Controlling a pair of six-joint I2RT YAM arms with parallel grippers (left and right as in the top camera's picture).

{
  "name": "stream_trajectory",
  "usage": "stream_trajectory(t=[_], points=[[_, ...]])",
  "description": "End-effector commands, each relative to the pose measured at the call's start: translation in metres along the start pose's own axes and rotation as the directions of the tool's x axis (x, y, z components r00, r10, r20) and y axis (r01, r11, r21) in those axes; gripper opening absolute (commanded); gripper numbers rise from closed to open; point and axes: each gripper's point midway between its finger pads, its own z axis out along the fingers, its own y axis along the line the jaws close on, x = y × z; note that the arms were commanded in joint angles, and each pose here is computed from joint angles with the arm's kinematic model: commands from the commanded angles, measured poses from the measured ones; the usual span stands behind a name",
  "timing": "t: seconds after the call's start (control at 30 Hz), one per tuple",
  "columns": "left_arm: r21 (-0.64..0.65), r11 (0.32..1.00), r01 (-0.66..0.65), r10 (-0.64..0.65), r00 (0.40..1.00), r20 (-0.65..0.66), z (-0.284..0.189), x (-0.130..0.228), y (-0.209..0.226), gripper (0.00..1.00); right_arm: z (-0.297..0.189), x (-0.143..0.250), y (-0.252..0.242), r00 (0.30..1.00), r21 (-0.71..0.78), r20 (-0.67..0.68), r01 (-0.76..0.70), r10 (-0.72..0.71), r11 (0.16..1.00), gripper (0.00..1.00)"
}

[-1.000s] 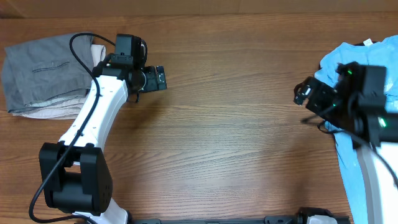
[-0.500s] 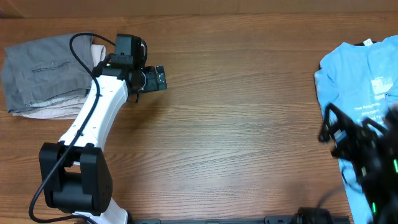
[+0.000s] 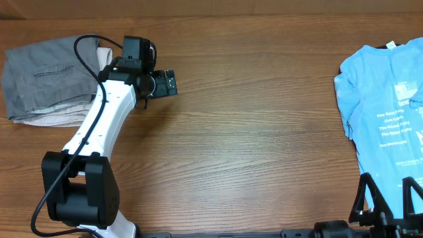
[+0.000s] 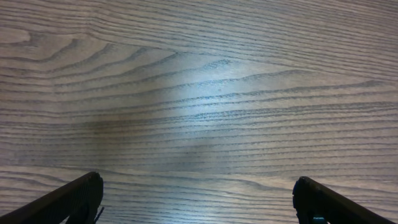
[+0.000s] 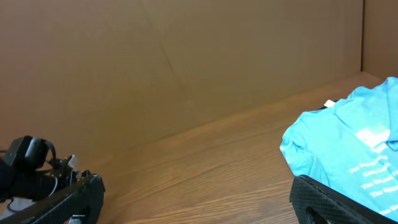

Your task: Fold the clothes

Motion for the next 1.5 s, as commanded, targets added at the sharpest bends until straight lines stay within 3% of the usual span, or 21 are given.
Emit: stream_trajectory(t=[0.0, 0.63, 1.47], points=[[-0.011, 1.0, -0.005, 0.005, 1.0, -0.004, 0.003, 0.001, 0.001, 1.0, 0.007, 0.016, -0.008, 1.0, 0.013, -0.022, 0.013, -0.013, 1.0, 1.0], [-0.011, 1.0, -0.004, 0.004, 1.0, -0.004, 0.003, 0.001, 0.002, 1.0, 0.092, 0.094, -0.015, 1.0, -0.108, 0.029, -0.008, 0.011, 0.994, 1.0], [-0.011, 1.0, -0.005, 0.005, 1.0, -0.004, 0.003, 0.001, 0.002, 1.0, 0.158, 0.142, -0.023, 0.978, -0.211, 0.208, 0.012, 0.032, 0.977, 1.0]])
